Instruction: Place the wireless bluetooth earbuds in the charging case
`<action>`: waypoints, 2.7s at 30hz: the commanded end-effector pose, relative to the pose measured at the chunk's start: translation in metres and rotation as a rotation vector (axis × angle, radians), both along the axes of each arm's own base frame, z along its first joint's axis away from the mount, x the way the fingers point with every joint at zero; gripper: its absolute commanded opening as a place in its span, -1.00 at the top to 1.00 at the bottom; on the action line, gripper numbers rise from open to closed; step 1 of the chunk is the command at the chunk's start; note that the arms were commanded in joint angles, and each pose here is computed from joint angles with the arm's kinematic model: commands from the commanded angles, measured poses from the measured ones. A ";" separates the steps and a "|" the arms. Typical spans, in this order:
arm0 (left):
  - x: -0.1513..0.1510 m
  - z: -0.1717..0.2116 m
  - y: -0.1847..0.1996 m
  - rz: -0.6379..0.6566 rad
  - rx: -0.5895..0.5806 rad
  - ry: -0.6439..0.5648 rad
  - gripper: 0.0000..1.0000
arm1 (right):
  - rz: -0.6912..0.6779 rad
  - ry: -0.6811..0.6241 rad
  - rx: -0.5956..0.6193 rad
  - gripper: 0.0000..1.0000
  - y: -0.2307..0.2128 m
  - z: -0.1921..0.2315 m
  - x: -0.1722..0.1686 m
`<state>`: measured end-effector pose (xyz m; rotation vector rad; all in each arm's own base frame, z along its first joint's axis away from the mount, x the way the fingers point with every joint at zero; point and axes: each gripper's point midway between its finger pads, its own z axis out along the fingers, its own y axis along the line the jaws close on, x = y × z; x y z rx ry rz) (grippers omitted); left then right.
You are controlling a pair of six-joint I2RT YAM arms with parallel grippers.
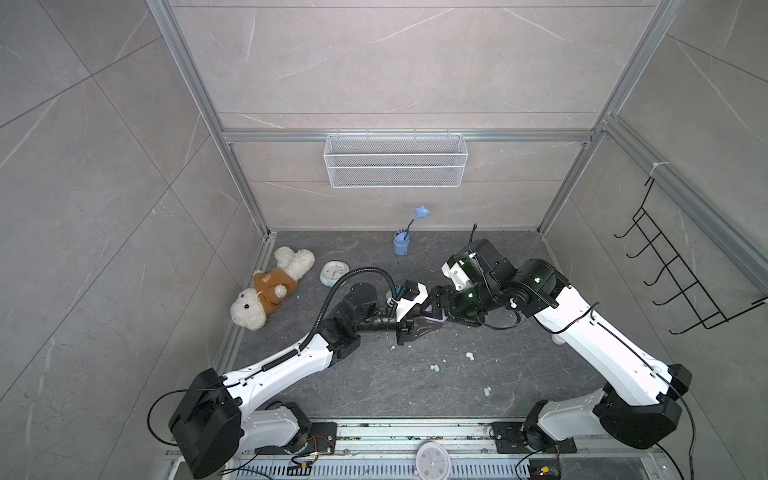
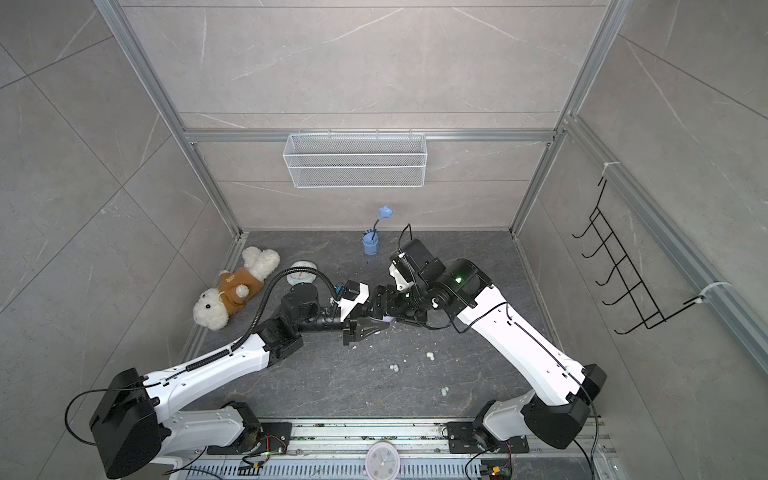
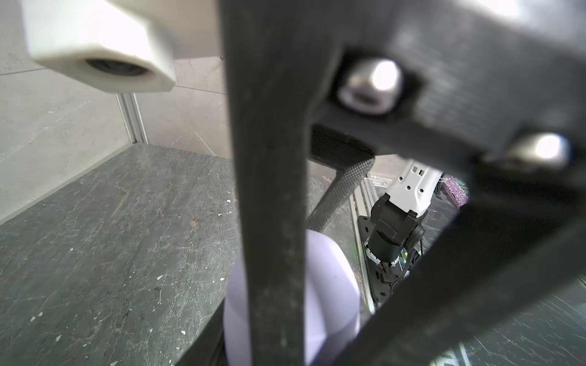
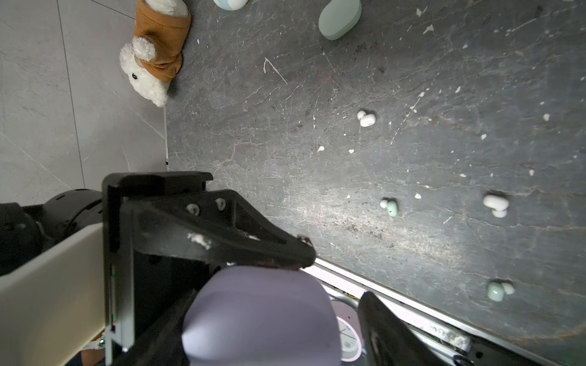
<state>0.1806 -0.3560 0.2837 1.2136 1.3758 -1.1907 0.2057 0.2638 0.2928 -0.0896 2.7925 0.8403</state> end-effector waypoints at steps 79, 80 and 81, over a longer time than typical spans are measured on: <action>0.024 -0.021 0.056 0.380 0.131 0.045 -1.00 | -0.767 0.181 -0.431 -0.67 -0.307 -0.277 0.163; 0.024 -0.021 0.055 0.375 0.132 0.048 -1.00 | -0.762 0.175 -0.426 -0.73 -0.306 -0.274 0.163; 0.024 -0.020 0.054 0.372 0.132 0.048 -1.00 | -0.763 0.167 -0.417 -0.77 -0.305 -0.270 0.163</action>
